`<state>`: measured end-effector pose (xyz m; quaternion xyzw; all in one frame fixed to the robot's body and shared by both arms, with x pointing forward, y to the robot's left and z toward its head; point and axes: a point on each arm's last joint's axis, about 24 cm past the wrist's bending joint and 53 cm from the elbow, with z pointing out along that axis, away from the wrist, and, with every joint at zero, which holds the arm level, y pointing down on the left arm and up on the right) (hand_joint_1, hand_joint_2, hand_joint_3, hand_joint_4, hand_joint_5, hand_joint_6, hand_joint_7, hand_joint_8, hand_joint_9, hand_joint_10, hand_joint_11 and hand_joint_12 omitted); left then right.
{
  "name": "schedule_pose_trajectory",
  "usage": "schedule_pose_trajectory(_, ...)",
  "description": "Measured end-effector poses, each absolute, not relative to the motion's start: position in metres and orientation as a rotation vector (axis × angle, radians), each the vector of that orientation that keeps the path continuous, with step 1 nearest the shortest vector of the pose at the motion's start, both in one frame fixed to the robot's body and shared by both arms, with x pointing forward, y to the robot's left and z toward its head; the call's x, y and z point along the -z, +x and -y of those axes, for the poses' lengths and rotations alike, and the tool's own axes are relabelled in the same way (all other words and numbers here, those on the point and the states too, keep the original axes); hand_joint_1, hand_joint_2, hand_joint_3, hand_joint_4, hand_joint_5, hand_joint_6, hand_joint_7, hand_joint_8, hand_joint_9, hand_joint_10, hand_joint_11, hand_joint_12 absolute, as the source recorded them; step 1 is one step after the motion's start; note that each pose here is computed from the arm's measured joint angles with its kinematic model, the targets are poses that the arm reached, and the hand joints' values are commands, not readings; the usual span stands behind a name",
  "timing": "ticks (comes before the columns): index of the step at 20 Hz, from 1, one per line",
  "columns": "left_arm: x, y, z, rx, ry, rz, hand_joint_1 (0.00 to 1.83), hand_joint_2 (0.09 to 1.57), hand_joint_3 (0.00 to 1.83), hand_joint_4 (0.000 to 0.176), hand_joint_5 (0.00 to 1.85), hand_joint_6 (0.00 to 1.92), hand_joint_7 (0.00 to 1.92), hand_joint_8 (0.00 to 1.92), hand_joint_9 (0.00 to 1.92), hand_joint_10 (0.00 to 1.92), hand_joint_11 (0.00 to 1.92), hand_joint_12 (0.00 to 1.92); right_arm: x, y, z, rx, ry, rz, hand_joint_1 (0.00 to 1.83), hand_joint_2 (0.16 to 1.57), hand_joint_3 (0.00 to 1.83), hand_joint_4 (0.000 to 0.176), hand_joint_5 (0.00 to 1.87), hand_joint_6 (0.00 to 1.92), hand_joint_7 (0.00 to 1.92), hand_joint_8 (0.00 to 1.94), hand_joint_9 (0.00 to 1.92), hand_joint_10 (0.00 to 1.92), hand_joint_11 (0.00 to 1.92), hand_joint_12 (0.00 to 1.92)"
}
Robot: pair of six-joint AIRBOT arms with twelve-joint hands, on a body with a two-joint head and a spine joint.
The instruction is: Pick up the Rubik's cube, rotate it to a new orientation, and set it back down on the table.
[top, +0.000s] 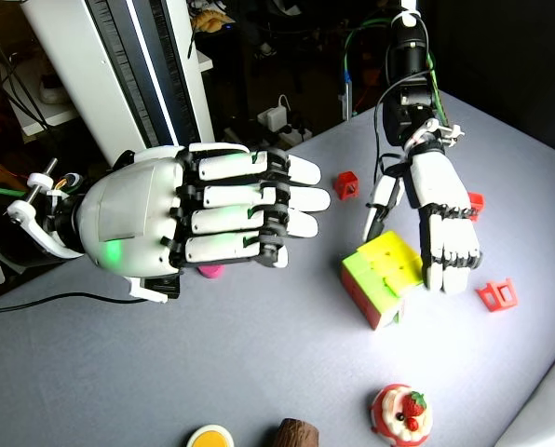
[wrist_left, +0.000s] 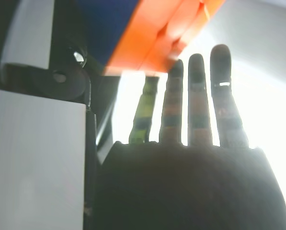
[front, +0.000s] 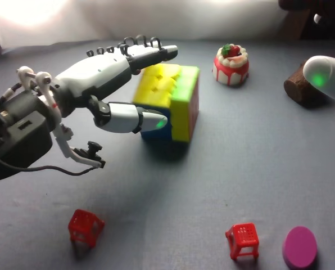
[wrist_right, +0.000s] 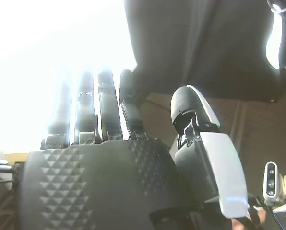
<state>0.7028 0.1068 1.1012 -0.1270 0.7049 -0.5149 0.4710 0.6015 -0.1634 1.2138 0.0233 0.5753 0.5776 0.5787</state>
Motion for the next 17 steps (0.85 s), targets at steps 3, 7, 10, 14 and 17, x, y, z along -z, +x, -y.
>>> schedule_pose_trajectory(3,-1.122,0.693,-0.119,1.264,-0.274,-1.659,0.37,0.91,0.00,0.158,0.00,0.00,0.00,0.00,0.00,0.00,0.00,0.00,-1.212,0.602,0.166,-1.344,0.062,-1.349,0.00,1.39,0.00,0.000,0.00,0.33,0.08,0.00,0.00,0.46,0.00,1.45)
schedule_pose_trajectory(7,-1.155,0.675,-0.131,1.247,-0.199,-1.550,0.00,0.91,0.02,0.118,0.00,0.00,0.00,0.00,0.00,0.00,0.00,0.00,-1.207,0.608,0.176,-1.316,0.104,-1.364,0.00,1.34,0.00,0.000,0.00,0.00,0.00,0.00,0.00,0.00,0.00,0.01)
schedule_pose_trajectory(10,-1.178,0.666,-0.143,1.256,-0.176,-1.459,0.00,0.98,0.04,0.070,0.00,0.00,0.00,0.00,0.00,0.00,0.00,0.00,-1.204,0.611,0.183,-1.293,0.121,-1.378,0.00,1.30,0.00,0.000,0.00,0.00,0.00,0.00,0.00,0.00,0.00,0.00)
schedule_pose_trajectory(14,-1.182,0.666,-0.148,1.257,-0.192,-1.436,0.00,0.97,0.03,0.176,0.00,0.00,0.00,0.00,0.00,0.00,0.00,0.00,-1.205,0.611,0.183,-1.292,0.121,-1.374,0.00,1.28,0.00,0.000,0.00,0.00,0.00,0.00,0.00,0.00,0.00,0.00)
schedule_pose_trajectory(17,-1.189,0.652,-0.158,1.248,-0.172,-1.407,0.00,0.98,0.03,0.176,0.00,0.00,0.00,0.00,0.00,0.00,0.00,0.00,-1.207,0.613,0.188,-1.282,0.131,-1.371,0.00,1.26,0.00,0.000,0.00,0.00,0.00,0.00,0.00,0.00,0.00,0.00)
